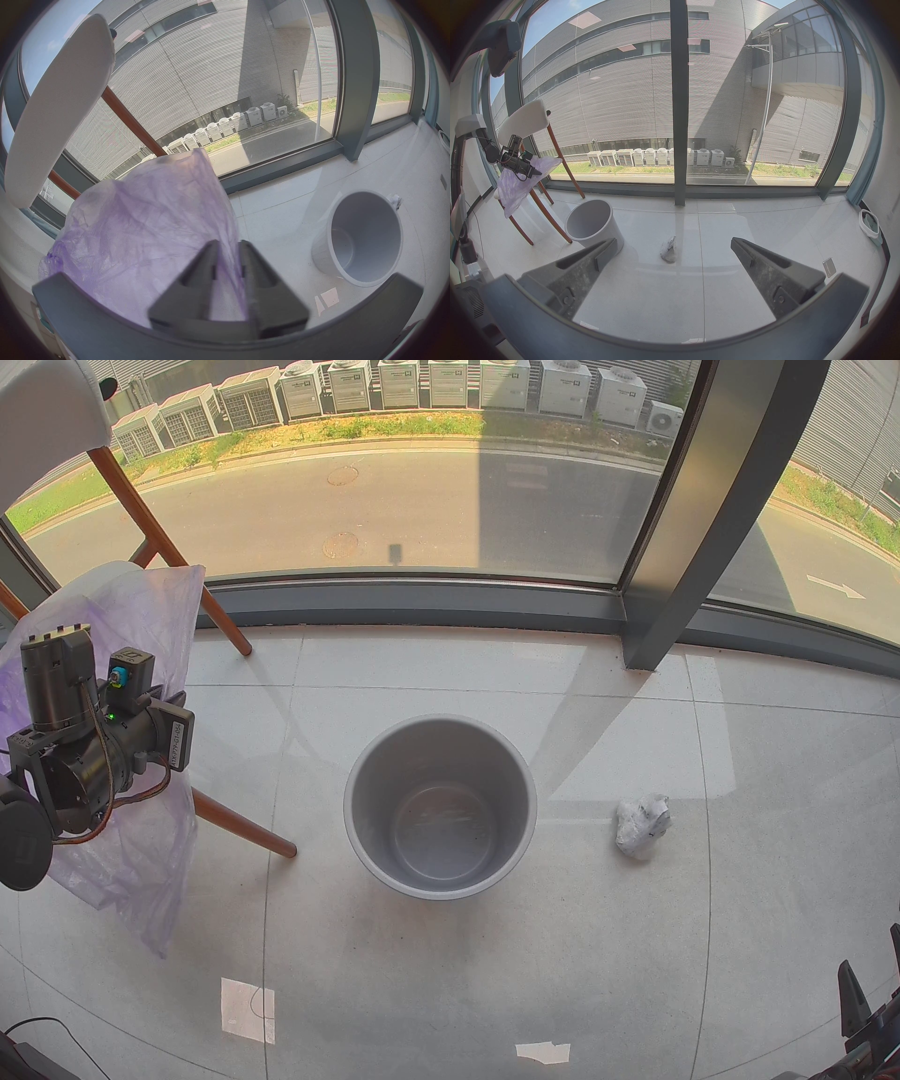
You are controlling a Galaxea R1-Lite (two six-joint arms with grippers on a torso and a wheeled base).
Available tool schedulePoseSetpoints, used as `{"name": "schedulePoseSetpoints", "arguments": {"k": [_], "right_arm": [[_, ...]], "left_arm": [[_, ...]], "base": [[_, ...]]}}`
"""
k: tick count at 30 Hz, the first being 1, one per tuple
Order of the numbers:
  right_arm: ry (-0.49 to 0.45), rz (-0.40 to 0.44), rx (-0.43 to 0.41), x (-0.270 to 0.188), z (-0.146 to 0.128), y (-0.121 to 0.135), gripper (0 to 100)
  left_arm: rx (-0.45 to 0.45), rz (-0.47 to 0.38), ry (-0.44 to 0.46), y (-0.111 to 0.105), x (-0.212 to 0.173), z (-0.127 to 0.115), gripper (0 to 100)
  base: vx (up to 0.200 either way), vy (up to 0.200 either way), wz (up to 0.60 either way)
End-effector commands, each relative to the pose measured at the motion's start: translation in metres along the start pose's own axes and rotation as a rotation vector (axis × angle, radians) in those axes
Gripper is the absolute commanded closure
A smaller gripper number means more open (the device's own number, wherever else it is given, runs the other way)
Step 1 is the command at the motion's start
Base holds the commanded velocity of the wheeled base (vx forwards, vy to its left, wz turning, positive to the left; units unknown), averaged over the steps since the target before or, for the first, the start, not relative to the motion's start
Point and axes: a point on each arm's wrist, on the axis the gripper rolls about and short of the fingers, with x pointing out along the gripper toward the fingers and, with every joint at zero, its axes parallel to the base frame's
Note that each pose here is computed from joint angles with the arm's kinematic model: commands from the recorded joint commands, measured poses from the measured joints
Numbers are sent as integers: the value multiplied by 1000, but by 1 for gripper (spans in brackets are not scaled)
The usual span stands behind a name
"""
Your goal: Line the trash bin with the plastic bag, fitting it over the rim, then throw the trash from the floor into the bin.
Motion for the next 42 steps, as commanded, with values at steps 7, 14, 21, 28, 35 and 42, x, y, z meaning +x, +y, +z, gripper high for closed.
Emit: {"name": "schedulePoseSetpoints", "arguments": {"k": [7, 14, 21, 28, 35, 42], "right_arm": [[11, 4, 2, 1, -4, 0, 0], [11, 4, 2, 1, -4, 0, 0], [8, 6, 2, 1, -4, 0, 0], [6, 6, 2, 1, -4, 0, 0], [3, 6, 2, 1, -4, 0, 0], [3, 6, 2, 1, -4, 0, 0]], "left_arm": [[-56, 21, -23, 10, -11, 4, 100], [-127, 90, -71, 40, -44, 7, 100], [-220, 80, -151, 68, -79, 10, 100], [-295, 22, -268, 84, -103, 19, 100], [-460, -19, -311, 85, -113, 22, 100], [-614, -58, -523, 95, -130, 52, 100]], "base": [[0, 0, 0], [0, 0, 0], [0, 0, 0], [0, 0, 0], [0, 0, 0], [0, 0, 0]]}}
